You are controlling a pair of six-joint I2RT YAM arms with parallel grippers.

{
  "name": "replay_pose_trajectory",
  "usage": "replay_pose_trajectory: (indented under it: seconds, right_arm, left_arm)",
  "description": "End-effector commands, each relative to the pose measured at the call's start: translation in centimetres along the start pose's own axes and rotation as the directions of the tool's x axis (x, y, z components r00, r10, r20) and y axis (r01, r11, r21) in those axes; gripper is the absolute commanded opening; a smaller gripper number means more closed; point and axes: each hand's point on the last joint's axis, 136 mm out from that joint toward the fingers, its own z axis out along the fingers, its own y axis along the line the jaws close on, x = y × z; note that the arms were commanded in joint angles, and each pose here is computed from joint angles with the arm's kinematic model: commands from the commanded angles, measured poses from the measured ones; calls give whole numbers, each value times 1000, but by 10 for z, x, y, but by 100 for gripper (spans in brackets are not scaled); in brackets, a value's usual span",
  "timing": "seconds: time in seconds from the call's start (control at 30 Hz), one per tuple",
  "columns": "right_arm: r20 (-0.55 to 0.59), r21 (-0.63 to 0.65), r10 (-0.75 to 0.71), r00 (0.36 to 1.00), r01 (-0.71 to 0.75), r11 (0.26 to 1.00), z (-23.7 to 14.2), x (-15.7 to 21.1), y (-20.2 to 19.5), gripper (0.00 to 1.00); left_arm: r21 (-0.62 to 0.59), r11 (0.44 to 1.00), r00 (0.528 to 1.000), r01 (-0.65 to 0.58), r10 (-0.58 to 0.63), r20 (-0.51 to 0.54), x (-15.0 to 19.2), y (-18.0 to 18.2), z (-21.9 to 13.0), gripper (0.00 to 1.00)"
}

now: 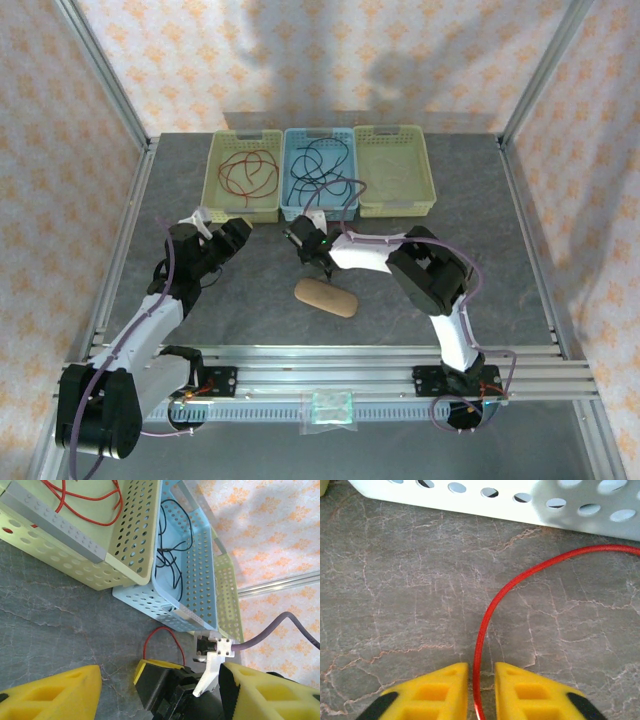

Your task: Untangle the cables

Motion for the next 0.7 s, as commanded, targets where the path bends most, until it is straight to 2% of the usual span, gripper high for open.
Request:
replay_pose_trajectory:
  seconds: [0.0,0.13,0.33,0.57,0.67]
  right_arm:
    - [-12,48,-13,1000,14,999,7,9,-10,14]
    - [-21,30,-23,1000,23,999,4,8,-7,9]
    - [19,-26,-23,1000,24,999,-23,-11,-2,0]
    - [97,-88,-40,994,49,995,-72,-38,-7,0]
    - [127,-131,-38,991,55,990,-98,-49,-16,0]
  left_arm:
    - [38,999,999,-22,21,25,-9,-11,-1,64]
    - [41,998,999,-38,38,21,-10,-15,2,63]
    - [57,996,998,-66,66,7,-7,-27,12,63]
    - [97,989,994,-107,107,10,-3,-46,26,64]
    - [123,981,989,-147,146,18,-2,-57,31,67]
